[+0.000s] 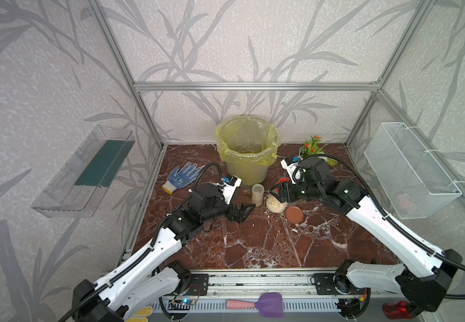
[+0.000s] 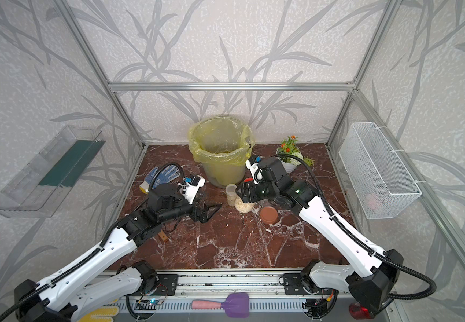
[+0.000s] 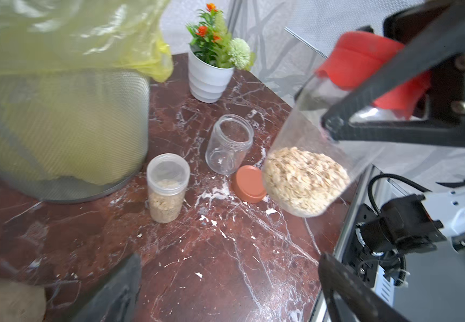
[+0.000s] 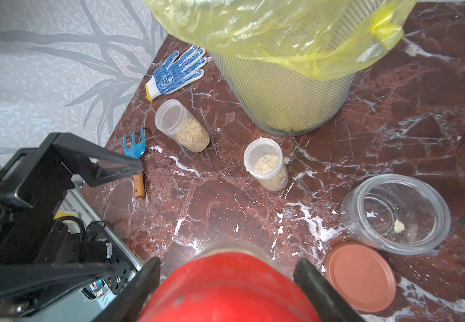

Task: Empty expired oatmeal from jars
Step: Pick up the jar from the center of the board.

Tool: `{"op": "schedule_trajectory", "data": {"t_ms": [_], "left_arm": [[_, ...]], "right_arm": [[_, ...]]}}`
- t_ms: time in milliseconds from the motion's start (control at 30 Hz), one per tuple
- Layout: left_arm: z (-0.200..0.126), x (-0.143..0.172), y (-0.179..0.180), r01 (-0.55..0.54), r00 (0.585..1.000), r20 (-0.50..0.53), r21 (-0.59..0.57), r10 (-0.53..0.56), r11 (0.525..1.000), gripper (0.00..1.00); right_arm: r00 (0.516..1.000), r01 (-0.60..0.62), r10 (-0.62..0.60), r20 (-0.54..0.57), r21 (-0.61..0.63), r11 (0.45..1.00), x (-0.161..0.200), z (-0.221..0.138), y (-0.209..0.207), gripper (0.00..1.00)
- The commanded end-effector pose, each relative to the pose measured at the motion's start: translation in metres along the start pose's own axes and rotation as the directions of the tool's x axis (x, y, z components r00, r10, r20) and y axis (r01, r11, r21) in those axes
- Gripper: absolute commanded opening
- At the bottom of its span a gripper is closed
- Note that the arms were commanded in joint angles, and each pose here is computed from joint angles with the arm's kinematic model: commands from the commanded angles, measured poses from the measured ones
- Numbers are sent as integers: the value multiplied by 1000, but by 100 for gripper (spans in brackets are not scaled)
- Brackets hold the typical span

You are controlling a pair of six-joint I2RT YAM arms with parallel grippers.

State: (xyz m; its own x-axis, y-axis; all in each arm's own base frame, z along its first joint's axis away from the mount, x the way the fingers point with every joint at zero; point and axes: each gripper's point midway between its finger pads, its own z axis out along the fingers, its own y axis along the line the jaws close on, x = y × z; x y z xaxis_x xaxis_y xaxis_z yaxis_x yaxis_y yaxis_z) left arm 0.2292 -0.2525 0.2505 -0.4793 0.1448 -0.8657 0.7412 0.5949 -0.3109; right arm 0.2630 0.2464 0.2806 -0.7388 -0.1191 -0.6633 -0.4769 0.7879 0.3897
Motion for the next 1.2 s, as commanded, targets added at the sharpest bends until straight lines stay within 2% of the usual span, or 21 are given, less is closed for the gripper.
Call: {"op": "schedule_trajectory", "data": {"t_ms": [0,267,733,967,1067,1167], "left_arm": [[6,-16,-29,-103,995,27,121,100,987,97],[36,-18,-53,-156,987,-5,214,161,964,96],[59,-28,-60,-192,981,22,244,193,951,90],[63,-32,-61,-208,978,37,232,205,950,80],[65,-35,-60,-210,978,46,229,205,951,72],[67,-38,-62,-207,978,48,233,201,950,57]], "right_arm": [[1000,-11,12,18,-42,999,-12,-10,11,40],[998,-53,57,31,-120,991,-24,-9,27,40],[993,-91,103,48,-207,974,-29,-17,43,40],[992,-102,118,53,-235,967,-30,-18,47,40],[991,-110,126,49,-238,965,-29,-18,47,40],[991,-112,127,51,-237,965,-27,-19,45,40]]}}
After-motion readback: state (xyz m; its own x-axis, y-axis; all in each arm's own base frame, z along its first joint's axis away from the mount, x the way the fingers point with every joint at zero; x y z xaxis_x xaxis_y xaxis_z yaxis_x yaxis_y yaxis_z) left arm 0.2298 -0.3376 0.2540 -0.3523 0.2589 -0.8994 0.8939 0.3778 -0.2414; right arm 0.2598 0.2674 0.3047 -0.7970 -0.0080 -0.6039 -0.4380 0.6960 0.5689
